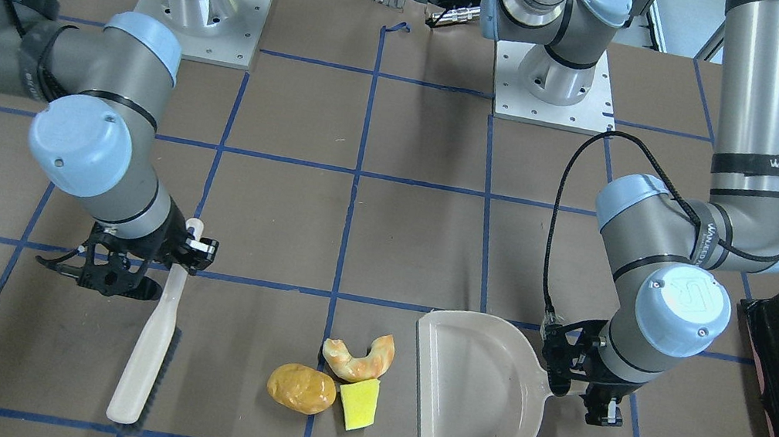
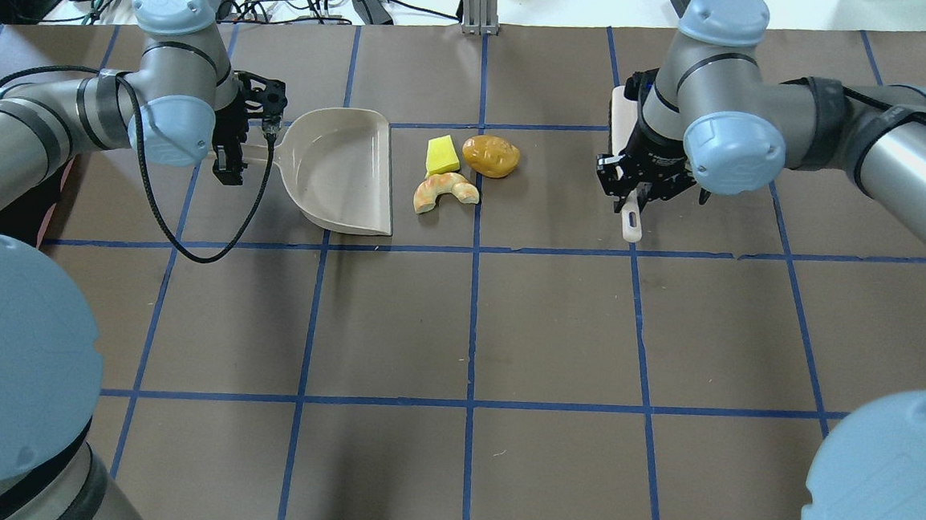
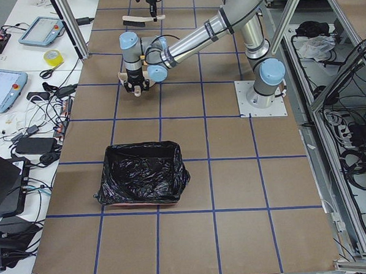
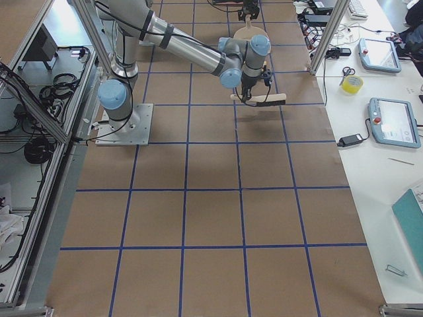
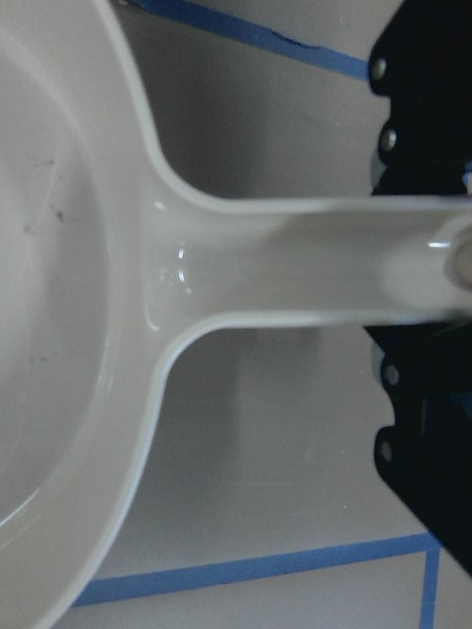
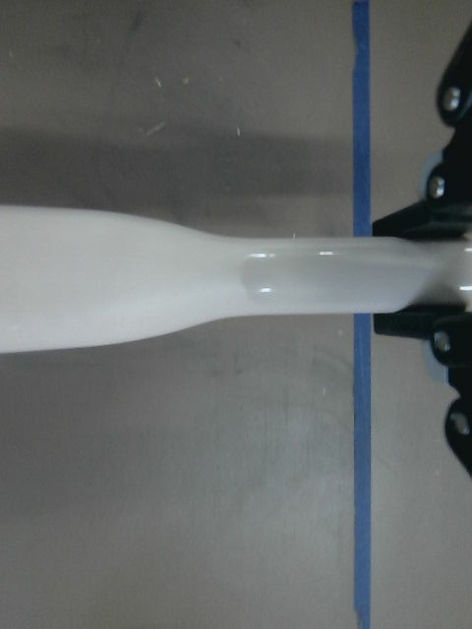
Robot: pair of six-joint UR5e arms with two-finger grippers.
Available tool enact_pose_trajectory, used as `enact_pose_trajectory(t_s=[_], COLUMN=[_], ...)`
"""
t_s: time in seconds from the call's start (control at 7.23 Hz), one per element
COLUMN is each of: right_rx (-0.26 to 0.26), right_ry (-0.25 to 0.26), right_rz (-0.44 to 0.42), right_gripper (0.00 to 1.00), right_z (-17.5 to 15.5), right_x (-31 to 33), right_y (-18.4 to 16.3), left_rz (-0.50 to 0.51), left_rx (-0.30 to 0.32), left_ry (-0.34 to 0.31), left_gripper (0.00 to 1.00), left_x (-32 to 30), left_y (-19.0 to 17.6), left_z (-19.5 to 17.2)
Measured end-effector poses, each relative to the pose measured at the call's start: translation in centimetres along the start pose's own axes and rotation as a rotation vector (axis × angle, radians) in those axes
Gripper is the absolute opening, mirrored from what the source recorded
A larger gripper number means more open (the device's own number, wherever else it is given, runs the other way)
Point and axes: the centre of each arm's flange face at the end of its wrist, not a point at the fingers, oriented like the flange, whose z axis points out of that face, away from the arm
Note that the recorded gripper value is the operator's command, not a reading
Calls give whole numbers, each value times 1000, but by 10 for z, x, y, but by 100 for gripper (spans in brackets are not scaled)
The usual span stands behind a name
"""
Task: Sweep and dump trash into bin
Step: 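Lift the brush with the right gripper and carry it behind the trash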
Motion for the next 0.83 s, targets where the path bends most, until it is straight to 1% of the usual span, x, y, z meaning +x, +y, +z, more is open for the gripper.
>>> enact_pose_trajectory(t_s=[0.28, 0.55, 0.83], right_rx=[-21, -51, -58], right_ry=[-2, -21, -23], right_rz=[19, 50, 66], right_gripper=[0, 0, 0], right_z=[12, 30, 39], right_x=[-48, -88, -122], right_y=[15, 23, 25], left_rz=[-4, -8, -10], left_rx=[0, 0, 1], left_ry=[0, 2, 3], left_gripper=[65, 65, 65], left_x=[0, 0, 0], left_y=[0, -1, -1], left_z=[0, 1, 1])
